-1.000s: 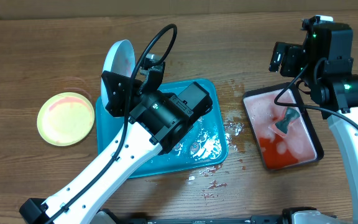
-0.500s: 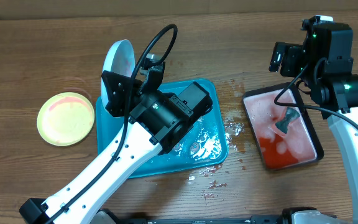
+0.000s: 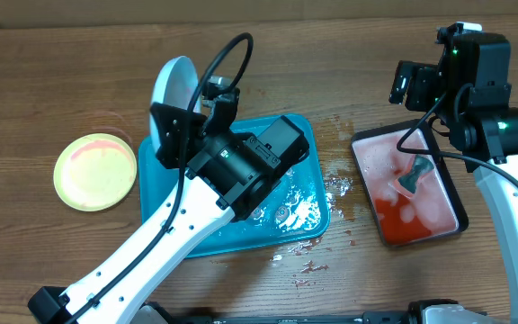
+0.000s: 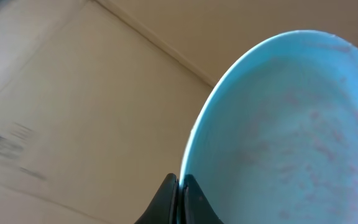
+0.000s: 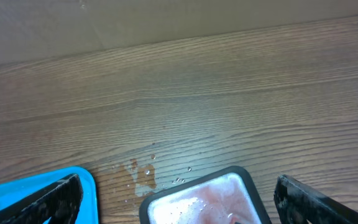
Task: Clean dirty plates on tray and stack at the side
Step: 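Hold the white plate upright above the tray's left edge, left gripper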
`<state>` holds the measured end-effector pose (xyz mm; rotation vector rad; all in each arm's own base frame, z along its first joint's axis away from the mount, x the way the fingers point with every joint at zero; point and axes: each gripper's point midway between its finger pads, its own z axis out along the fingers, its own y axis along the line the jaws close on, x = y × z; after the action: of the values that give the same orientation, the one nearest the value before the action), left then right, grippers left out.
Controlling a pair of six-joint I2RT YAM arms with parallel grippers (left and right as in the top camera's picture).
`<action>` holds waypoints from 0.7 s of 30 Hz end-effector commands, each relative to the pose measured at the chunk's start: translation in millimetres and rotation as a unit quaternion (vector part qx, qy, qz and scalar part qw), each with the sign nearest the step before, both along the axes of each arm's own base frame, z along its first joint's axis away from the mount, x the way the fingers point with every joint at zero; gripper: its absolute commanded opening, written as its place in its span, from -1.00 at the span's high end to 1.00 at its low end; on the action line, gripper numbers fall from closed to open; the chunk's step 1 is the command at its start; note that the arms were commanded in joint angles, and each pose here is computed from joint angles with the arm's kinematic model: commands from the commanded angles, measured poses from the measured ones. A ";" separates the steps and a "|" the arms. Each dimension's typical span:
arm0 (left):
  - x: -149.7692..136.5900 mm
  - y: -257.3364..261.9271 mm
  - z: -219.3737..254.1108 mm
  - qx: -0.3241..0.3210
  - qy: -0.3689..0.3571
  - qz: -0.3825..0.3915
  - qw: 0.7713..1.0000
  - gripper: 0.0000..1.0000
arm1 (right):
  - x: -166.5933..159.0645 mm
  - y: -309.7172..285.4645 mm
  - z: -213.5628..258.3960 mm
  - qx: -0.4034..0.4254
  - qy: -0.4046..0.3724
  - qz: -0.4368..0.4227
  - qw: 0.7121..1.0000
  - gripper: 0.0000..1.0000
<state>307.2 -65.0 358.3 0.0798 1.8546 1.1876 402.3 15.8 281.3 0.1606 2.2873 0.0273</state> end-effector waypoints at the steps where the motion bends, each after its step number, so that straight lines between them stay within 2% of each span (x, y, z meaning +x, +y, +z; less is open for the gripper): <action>1: 1.3 -24.3 -38.4 -0.170 0.049 -0.023 0.984 0.91 | 1.9 -3.9 7.0 -0.003 -0.010 -0.005 1.000 -1.00; 2: 1.3 -34.9 -51.3 -0.208 0.075 -0.034 0.975 0.91 | 1.9 -3.9 7.0 -0.003 -0.010 -0.005 1.000 -1.00; 4: 1.9 -42.4 -58.7 -0.223 0.094 -0.044 0.969 0.91 | 1.9 -3.9 7.0 -0.003 -0.010 -0.005 1.000 -1.00; 6: 4.6 -31.6 -43.9 -0.179 0.064 -0.035 0.981 0.91 | 1.9 -3.9 7.0 -0.003 -0.010 -0.005 1.000 -1.00; 9: 2.4 -7.7 -6.5 -0.059 0.009 -0.012 0.998 0.92 | 1.9 -3.9 7.0 -0.003 -0.010 -0.005 1.000 -1.00; 11: -1.0 0.4 11.3 -0.002 -0.012 -0.002 1.000 0.91 | 1.9 -3.9 7.0 -0.003 -0.010 -0.005 1.000 -1.00; 14: -2.3 2.8 17.4 0.029 -0.007 -0.001 1.000 0.91 | 1.9 -3.9 7.0 -0.003 -0.010 -0.005 1.000 -1.00; 16: -0.6 -1.6 3.1 -0.012 0.012 -0.008 1.000 0.91 | 1.9 -3.9 7.0 -0.003 -0.010 -0.005 1.000 -1.00; 18: 1.3 -17.8 -29.3 -0.110 0.058 -0.026 0.992 0.91 | 1.9 -3.9 7.0 -0.003 -0.010 -0.005 1.000 -1.00; 19: -0.2 -34.0 -53.5 -0.185 0.098 -0.041 0.977 0.91 | 1.9 -3.9 7.0 -0.003 -0.010 -0.005 1.000 -1.00; 20: -2.4 -47.4 -69.0 -0.232 0.128 -0.052 0.963 0.90 | 1.9 -3.9 7.0 -0.003 -0.010 -0.005 1.000 -1.00; 21: -3.1 -54.6 -76.2 -0.253 0.141 -0.059 0.955 0.91 | 1.9 -3.9 7.0 -0.003 -0.010 -0.005 1.000 -1.00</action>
<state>312.7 -88.2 317.7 0.0835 2.0816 0.9398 402.3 15.8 281.3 0.1602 2.2873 0.0271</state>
